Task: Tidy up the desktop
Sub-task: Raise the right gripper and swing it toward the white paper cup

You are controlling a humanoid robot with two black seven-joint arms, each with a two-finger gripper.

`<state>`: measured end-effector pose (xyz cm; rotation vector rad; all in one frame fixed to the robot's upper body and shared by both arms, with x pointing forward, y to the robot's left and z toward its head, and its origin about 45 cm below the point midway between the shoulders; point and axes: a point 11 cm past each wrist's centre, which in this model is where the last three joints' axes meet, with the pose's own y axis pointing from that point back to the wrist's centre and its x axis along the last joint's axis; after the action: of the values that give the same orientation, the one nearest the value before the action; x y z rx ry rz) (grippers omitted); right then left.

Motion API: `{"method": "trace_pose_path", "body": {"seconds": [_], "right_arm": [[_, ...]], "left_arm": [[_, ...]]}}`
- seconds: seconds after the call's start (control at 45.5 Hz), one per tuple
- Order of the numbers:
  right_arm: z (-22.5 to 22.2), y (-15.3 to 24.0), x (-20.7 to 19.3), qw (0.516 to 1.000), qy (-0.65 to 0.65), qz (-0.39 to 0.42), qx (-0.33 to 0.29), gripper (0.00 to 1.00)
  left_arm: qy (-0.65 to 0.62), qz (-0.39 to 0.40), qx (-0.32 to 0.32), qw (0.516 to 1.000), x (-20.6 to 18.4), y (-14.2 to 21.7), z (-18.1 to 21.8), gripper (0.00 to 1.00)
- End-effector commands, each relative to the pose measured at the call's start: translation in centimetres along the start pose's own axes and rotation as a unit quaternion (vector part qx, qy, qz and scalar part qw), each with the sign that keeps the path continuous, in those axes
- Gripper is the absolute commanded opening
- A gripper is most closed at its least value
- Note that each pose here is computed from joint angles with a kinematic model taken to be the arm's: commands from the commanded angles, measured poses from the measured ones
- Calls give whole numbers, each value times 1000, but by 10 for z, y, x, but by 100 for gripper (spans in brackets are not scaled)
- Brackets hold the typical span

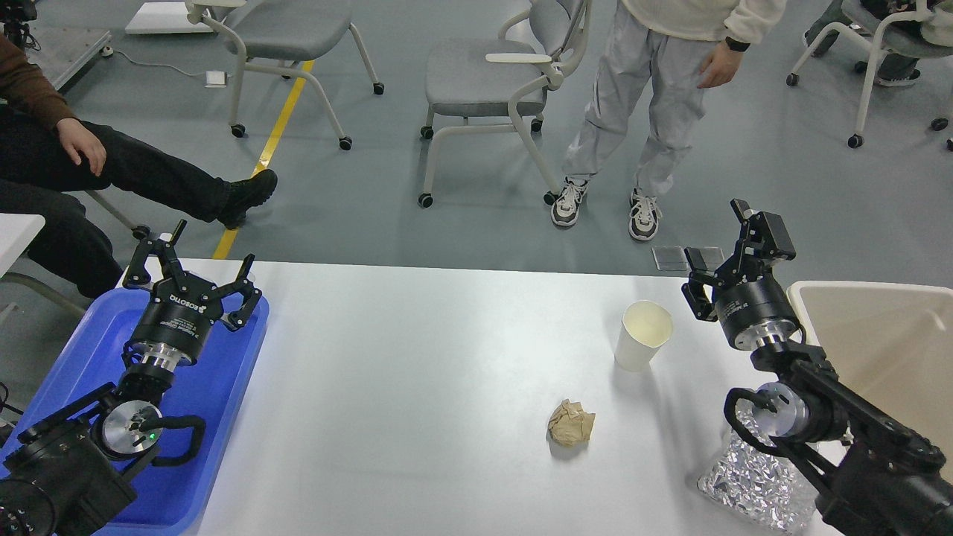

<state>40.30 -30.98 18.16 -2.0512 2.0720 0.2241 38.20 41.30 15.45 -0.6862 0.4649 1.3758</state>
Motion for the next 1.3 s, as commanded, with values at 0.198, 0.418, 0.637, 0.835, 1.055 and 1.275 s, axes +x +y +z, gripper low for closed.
{"method": "trace_pose_path", "body": {"seconds": [0.198, 0.418, 0.637, 0.835, 1.055, 1.275], "right_arm": [[-8, -9, 10, 1000, 16, 11, 7, 100], [-16, -10, 20, 1000, 20, 19, 15, 100], [-26, -10, 34, 999, 37, 25, 21, 100], [-35, -8, 49, 997, 67, 27, 20, 100], [-46, -8, 61, 992, 127, 8, 7, 99], [-41, -7, 61, 968, 242, -55, -47, 99]], "left_arm": [[0, 0, 0, 1000, 0, 0, 0, 98], [0, 0, 0, 1000, 0, 0, 0, 98], [0, 0, 0, 1000, 0, 0, 0, 98], [0, 0, 0, 1000, 0, 0, 0, 98], [0, 0, -1, 1000, 0, 0, 0, 98], [0, 0, -1, 1000, 0, 0, 0, 98]]}}
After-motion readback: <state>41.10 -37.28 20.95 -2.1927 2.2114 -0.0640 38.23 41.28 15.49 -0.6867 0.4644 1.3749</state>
